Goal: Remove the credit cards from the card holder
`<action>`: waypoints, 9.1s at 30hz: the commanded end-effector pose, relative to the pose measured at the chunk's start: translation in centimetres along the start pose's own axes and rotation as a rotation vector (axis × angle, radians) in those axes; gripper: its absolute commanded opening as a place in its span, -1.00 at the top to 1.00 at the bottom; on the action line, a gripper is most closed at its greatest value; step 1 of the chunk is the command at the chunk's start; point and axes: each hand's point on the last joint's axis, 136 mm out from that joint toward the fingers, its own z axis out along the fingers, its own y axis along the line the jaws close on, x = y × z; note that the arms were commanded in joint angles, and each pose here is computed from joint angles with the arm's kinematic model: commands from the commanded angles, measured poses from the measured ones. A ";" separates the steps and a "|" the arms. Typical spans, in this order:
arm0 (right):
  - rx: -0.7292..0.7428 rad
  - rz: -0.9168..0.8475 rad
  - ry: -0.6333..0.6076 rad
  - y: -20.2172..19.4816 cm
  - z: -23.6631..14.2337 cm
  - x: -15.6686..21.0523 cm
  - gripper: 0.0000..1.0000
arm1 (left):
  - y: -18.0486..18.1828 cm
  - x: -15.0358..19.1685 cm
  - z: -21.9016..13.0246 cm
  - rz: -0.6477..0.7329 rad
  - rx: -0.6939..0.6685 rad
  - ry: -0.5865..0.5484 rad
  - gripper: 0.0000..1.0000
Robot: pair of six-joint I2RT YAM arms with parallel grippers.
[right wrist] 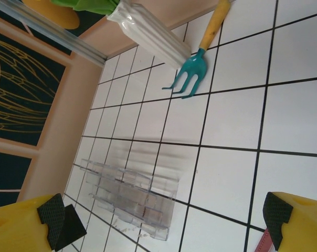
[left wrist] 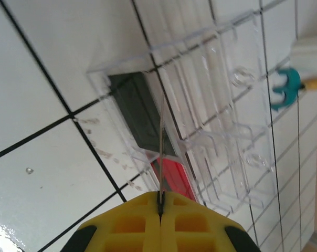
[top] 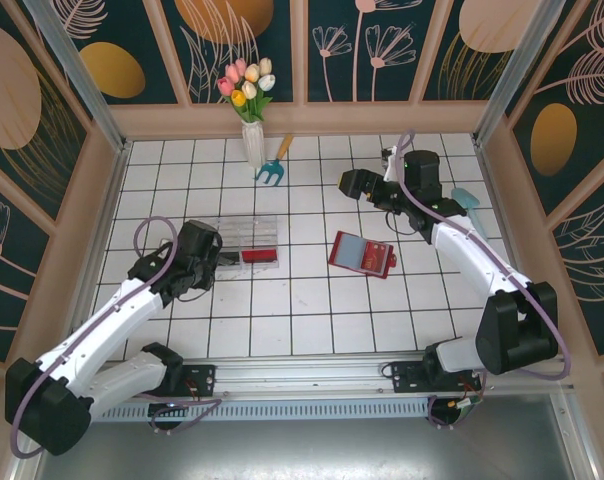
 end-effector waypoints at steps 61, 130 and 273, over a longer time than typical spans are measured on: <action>0.081 0.010 0.006 -1.8 -0.2 2.0 -0.98 | -0.8 -0.7 8.7 -0.293 -0.338 -0.146 0.81; 0.578 0.372 0.236 -19.8 -2.1 17.3 1.00 | -7.9 36.4 15.5 1.170 0.255 0.940 0.36; 0.199 0.004 -0.104 -3.7 -4.1 4.7 -0.98 | -4.7 10.3 5.7 -0.361 -0.266 -0.098 1.00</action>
